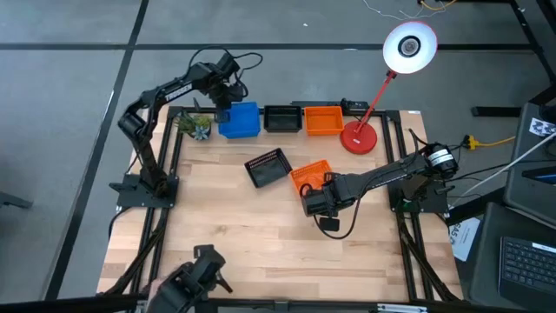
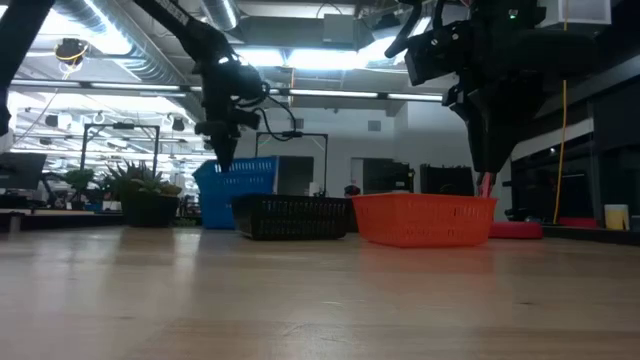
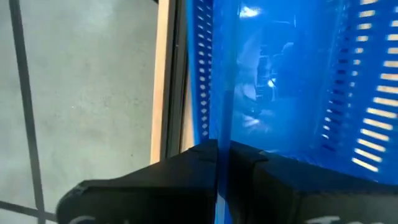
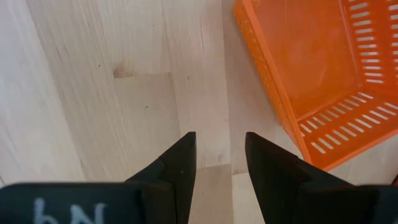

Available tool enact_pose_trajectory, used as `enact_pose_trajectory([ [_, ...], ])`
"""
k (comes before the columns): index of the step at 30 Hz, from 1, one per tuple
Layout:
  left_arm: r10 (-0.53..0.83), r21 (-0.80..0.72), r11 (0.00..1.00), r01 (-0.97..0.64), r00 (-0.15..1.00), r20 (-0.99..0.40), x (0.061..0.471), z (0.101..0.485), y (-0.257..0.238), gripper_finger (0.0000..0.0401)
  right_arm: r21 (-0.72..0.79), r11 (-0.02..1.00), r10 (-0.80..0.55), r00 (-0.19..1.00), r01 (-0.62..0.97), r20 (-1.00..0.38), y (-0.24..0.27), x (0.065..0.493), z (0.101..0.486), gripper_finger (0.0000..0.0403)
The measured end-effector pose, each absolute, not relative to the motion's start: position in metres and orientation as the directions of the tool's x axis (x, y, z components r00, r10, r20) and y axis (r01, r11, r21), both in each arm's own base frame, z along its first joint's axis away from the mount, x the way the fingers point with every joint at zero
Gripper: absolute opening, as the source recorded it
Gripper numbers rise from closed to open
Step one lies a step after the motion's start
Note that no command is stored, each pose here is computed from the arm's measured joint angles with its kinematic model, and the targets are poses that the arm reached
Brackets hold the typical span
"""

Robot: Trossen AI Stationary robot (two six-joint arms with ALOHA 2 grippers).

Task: Stack baskets by color
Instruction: Stack the bottom blue bin on top of the top blue bins

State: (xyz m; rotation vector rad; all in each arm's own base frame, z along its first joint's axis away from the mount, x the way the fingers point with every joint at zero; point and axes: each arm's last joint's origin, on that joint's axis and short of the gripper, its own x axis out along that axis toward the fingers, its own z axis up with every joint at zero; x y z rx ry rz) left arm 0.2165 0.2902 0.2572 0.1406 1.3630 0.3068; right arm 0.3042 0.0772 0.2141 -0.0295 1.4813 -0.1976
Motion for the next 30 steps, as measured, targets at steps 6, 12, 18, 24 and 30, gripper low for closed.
enact_pose_trajectory([
  [6,0.339,0.315,0.939,-0.138,0.205,-0.918,0.224,0.253,0.296,0.0012,-0.139,0.981,-0.15,0.076,0.134,-0.986,0.077,0.304,0.214,0.0139],
  [12,0.326,0.303,0.943,-0.141,0.189,-0.926,0.224,0.252,0.294,0.0042,-0.139,0.981,-0.15,0.076,0.133,-0.986,0.077,0.304,0.214,0.0139],
  [18,0.322,0.293,0.941,-0.167,0.187,-0.928,0.226,0.254,0.292,0.0078,-0.139,0.981,-0.15,0.076,0.134,-0.986,0.077,0.304,0.214,0.0138],
  [24,0.343,0.309,0.933,-0.185,0.199,-0.918,0.233,0.289,0.289,0.0086,-0.139,0.981,-0.15,0.076,0.133,-0.986,0.077,0.304,0.214,0.0138],
  [30,0.477,0.411,0.86,-0.304,0.19,-0.858,0.244,0.31,0.29,0.0083,-0.139,0.981,-0.15,0.076,0.137,-0.986,0.076,0.304,0.214,0.0138],
])
